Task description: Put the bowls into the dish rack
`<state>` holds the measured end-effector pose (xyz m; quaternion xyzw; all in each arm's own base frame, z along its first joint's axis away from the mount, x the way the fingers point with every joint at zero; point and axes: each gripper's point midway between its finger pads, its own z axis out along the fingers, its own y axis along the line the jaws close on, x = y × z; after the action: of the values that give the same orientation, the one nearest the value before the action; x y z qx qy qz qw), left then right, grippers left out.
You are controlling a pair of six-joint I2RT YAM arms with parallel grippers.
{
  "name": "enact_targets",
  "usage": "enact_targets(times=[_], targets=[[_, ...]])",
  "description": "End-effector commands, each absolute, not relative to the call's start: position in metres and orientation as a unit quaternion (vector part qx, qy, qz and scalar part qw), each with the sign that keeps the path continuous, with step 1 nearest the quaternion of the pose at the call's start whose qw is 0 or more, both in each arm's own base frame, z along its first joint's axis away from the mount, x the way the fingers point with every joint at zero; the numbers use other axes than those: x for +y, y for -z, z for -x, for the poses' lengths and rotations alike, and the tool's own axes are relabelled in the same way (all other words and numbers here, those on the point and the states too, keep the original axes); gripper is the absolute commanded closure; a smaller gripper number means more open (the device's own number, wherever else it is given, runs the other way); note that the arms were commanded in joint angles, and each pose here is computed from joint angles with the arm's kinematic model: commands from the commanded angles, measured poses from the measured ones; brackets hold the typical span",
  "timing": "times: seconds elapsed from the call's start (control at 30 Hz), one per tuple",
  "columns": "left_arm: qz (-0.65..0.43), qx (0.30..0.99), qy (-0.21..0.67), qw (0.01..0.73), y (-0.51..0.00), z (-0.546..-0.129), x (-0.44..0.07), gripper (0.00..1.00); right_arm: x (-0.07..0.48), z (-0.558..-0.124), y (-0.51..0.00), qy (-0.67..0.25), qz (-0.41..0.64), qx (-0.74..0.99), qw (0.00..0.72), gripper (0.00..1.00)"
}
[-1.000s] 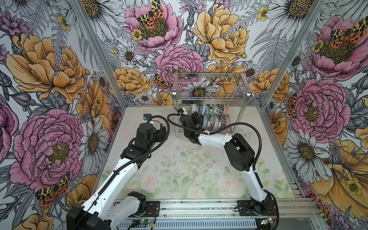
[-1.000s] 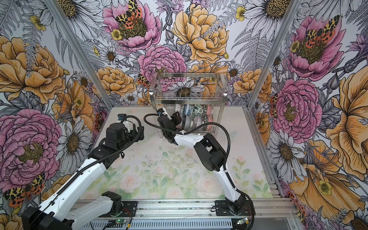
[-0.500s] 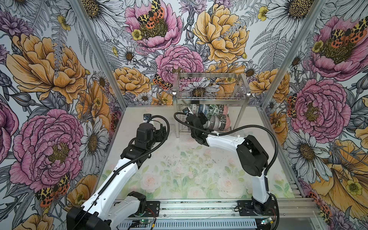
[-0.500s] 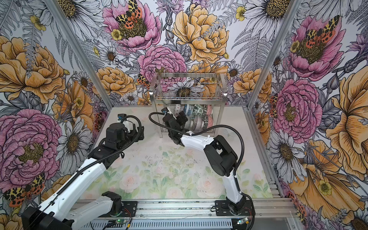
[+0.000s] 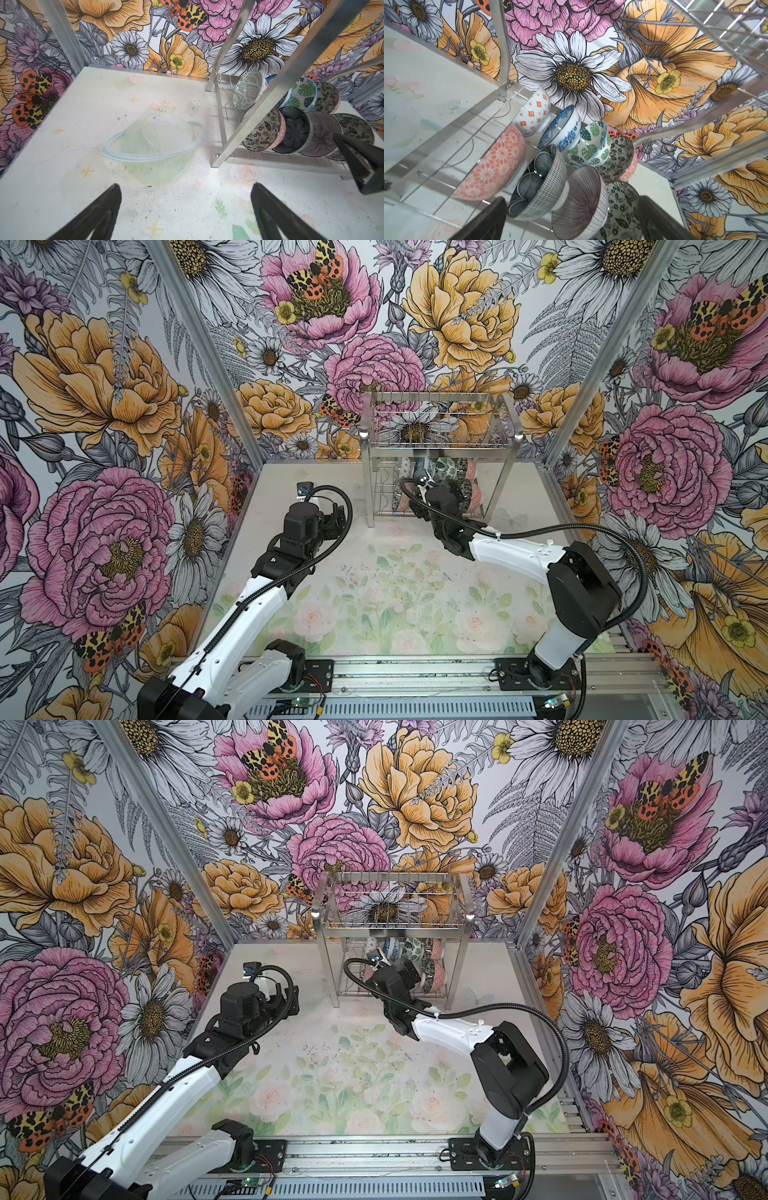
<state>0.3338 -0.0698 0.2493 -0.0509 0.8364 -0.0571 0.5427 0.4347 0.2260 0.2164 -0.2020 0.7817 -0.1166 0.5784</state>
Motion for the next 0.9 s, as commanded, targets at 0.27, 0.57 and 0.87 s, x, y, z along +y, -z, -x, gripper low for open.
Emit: enact_targets(times=[0.27,0.57,0.87], targets=[[0.094,0.798,0.014,0.596,-0.246,-0.339,-0.041,0.01,0.128,-0.392,-0.233,0.045,0.102,0.786,0.609,0.0],[0.094,0.767,-0.067,0.631,-0.212,-0.342,-0.005,0.01,0.008,-0.372,-0.199,0.087,-0.059,0.78,0.616,0.0],[0.143,0.752,-0.081,0.638,-0.171,-0.354,0.043,0.01,-0.022,-0.387,-0.158,0.128,-0.073,0.794,0.59,0.01]])
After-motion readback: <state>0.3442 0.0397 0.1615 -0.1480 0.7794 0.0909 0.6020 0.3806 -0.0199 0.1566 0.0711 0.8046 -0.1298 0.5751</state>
